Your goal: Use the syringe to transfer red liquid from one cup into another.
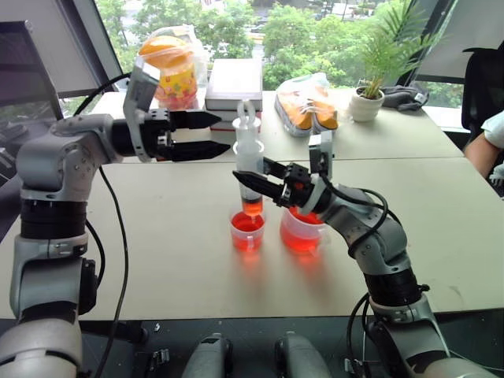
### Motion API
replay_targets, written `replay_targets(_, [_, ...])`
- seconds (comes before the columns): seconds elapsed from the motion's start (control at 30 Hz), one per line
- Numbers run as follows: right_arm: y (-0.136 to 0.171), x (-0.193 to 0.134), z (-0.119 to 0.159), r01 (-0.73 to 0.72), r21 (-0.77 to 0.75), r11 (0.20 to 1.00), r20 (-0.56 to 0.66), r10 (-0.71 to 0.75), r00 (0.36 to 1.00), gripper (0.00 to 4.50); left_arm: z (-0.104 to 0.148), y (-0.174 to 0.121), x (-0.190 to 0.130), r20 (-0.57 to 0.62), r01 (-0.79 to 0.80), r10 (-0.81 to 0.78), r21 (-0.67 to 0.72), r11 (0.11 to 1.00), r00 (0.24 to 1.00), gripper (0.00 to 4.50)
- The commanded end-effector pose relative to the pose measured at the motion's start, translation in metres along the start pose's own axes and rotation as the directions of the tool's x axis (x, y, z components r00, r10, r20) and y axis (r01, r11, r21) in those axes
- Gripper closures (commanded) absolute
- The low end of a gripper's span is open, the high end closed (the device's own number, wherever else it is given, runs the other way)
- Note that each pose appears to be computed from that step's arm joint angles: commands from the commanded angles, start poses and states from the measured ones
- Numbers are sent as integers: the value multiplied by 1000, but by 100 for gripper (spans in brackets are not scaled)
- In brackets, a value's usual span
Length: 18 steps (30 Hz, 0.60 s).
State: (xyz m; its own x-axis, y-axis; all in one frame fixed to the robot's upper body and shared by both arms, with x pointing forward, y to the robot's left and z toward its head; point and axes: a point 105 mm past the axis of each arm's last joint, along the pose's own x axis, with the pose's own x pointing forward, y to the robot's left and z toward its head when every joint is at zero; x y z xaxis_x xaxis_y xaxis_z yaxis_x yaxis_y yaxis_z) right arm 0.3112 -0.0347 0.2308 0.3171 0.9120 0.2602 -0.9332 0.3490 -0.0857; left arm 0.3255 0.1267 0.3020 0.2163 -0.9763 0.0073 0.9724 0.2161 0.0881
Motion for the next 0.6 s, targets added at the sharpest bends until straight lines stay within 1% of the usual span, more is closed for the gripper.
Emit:
replay_targets(0.03, [3,2,11,-16,-46,999,38,18,999,309,31,2,4,102,-6,1,52,999,995,8])
replay_targets(0.2, [5,0,9,-13,-48,999,29,15,999,309,35,7,17,141,21,-27,44,999,990,8])
replay_targets(0.43, [8,1,9,-17,-55,998,23,18,1000,309,26,10,38,112,34,-44,84,996,993,8])
replay_targets(0.47, [9,1,10,-18,-55,998,23,20,1000,309,25,10,40,112,37,-46,84,996,993,61])
replay_targets(0.5, [9,1,10,-19,-55,998,23,21,1000,309,25,8,42,113,51,-61,84,995,992,95])
replay_targets(0.53, [9,1,10,-20,-55,998,23,22,1000,309,25,6,44,117,68,-78,85,994,990,141])
replay_targets(0.6, [10,2,11,-22,-55,998,23,24,999,309,27,2,45,131,95,-105,82,992,986,246])
